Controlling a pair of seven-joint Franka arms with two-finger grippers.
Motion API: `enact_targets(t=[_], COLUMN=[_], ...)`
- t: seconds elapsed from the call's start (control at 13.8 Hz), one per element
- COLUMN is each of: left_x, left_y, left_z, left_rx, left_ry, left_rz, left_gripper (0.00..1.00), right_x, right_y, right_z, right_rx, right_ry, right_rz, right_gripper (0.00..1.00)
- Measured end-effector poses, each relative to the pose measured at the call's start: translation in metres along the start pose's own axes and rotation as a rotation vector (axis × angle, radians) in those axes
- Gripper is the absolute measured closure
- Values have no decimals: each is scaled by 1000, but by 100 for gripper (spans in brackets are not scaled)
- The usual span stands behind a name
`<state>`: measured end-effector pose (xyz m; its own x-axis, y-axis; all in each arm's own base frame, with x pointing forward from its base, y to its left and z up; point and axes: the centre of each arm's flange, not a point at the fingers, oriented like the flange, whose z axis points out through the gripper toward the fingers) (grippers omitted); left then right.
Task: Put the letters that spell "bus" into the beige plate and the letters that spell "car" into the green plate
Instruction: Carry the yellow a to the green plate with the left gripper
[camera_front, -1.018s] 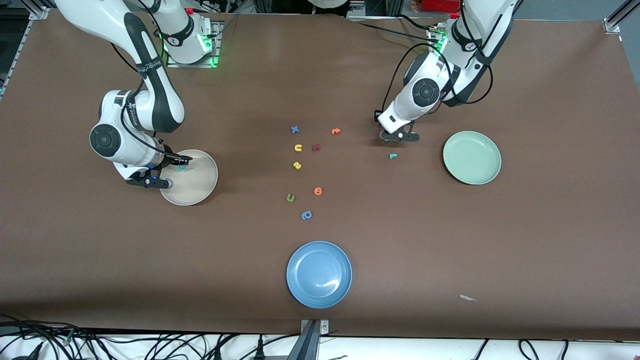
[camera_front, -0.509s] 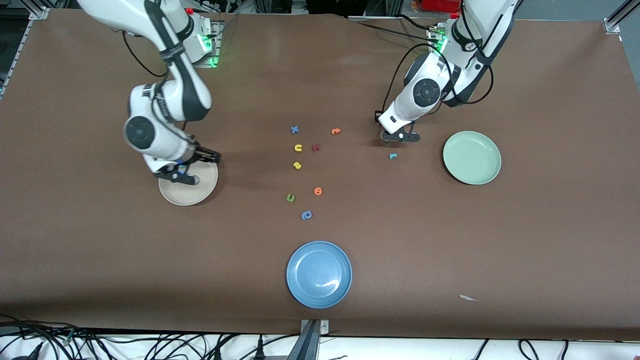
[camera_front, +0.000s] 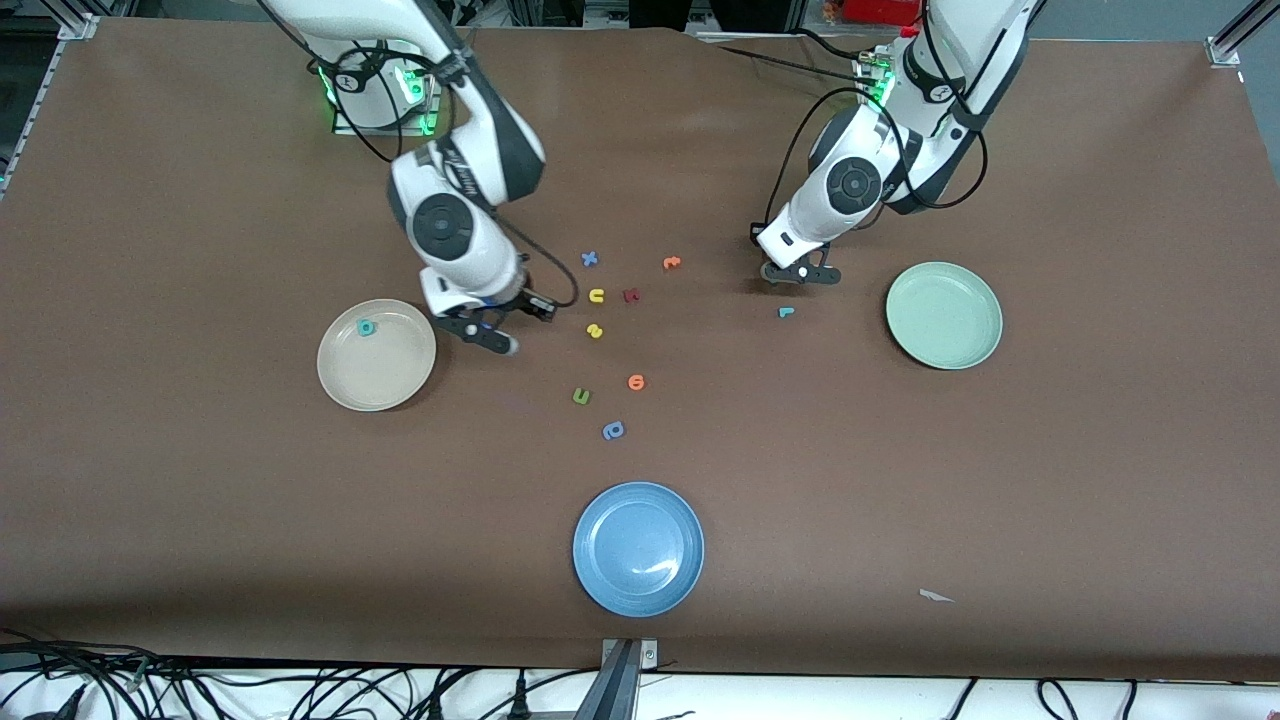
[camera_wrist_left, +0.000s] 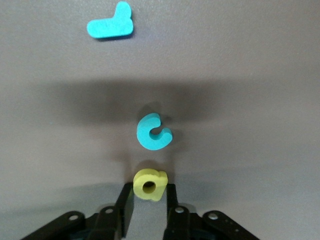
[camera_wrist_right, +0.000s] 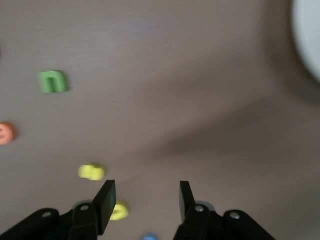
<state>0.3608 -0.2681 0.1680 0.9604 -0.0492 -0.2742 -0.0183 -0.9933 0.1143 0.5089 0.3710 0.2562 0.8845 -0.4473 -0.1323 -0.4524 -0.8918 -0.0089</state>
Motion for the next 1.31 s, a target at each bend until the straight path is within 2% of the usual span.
enact_targets(t=[0.22,0.51,0.94,1.31], left_x=[0,0,2,18], left_y=[0,0,0,0], left_z=[0,-1,-2,-21], left_rx=[0,-1,-3,-27], left_ry=[1,3,7,49], left_rz=[-2,-2,-4,-22], left_gripper=[72,73,73,73], right_x=[-3,0,-4,-23], right_y=[-30,-37,-40,-49], right_z=[22,47,64,86], right_rx=[12,42,42,42], right_ry=[13,39,43,49], right_rz=[51,86,91,96], right_gripper=[40,41,41,44])
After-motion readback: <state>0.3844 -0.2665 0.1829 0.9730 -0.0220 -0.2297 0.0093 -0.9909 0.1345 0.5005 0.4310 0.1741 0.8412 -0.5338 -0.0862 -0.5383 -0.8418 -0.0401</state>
